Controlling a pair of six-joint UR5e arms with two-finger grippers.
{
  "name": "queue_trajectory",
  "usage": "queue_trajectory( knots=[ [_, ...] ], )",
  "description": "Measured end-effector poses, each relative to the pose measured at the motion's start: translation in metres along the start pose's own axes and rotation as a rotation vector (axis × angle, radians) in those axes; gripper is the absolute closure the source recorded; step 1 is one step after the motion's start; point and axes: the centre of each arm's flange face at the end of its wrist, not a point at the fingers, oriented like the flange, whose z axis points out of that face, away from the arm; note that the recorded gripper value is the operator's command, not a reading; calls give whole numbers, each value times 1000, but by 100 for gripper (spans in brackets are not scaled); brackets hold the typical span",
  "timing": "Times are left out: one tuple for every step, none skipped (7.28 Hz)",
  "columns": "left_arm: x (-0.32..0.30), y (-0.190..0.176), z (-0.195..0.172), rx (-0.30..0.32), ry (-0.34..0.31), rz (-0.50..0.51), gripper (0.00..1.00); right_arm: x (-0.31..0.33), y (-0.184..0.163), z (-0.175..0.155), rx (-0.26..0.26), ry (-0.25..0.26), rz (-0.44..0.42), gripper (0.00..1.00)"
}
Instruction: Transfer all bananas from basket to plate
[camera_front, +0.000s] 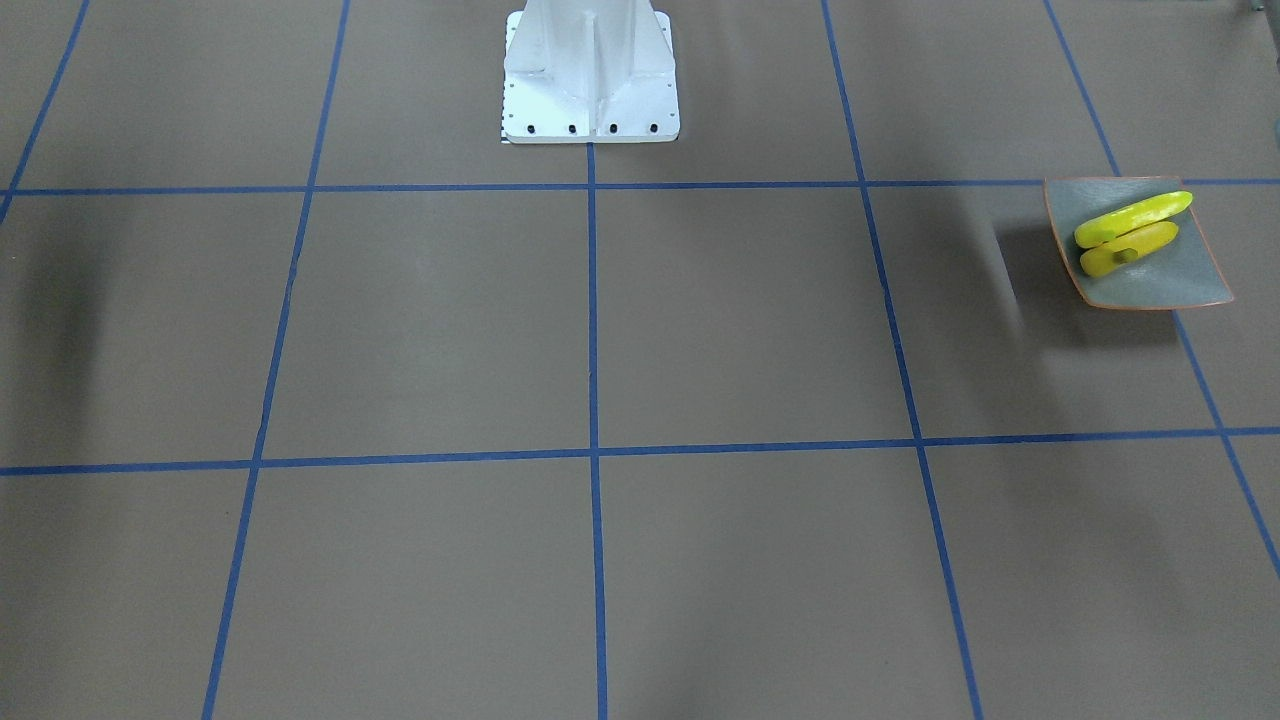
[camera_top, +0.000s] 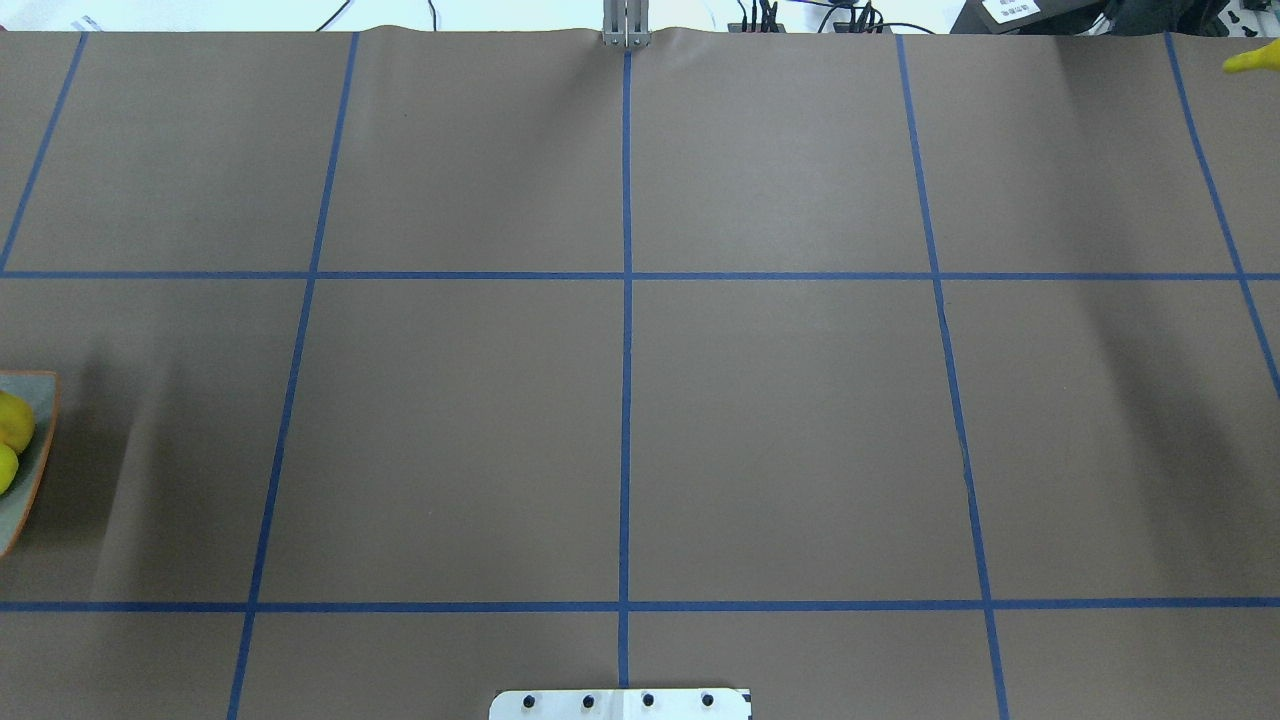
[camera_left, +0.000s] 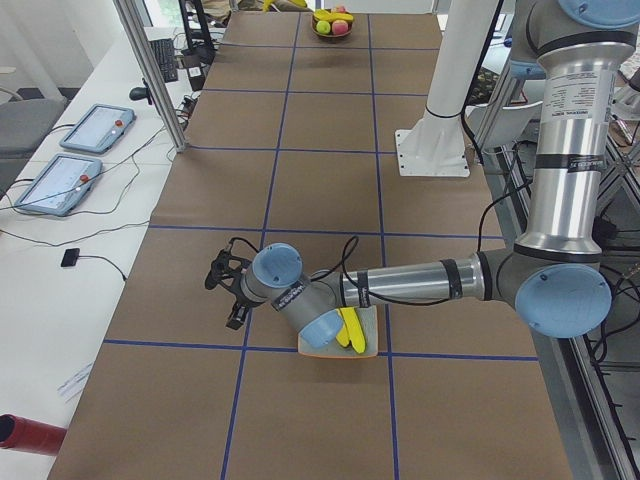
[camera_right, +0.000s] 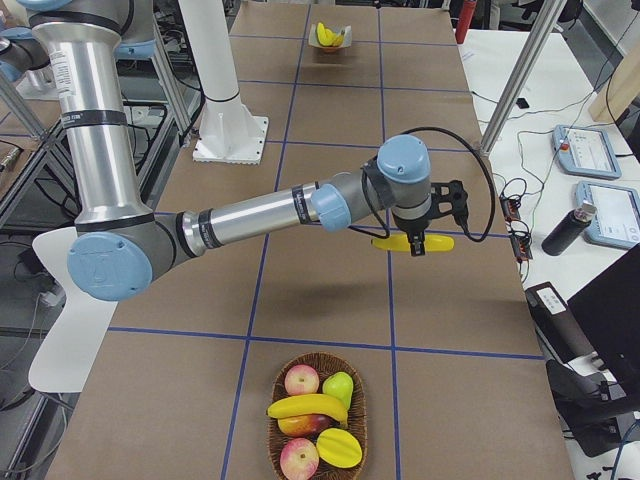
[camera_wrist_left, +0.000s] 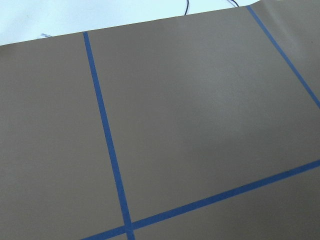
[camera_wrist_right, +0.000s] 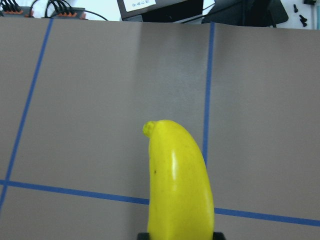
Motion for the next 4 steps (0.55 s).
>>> queue_trajectory(
  knots=[
    [20, -23, 8, -24, -12, -12, 0, -41, -6, 3, 4, -23, 26, 100],
    [52, -44, 5, -40, -8, -21, 0, -81, -13, 8, 6, -40, 50, 100],
    [93, -58, 0, -46, 15, -37, 0, -122, -18, 20, 6, -46, 74, 100],
    [137, -63, 3, -59, 51, -66, 0, -164, -20, 35, 9, -47, 97, 100]
  ],
)
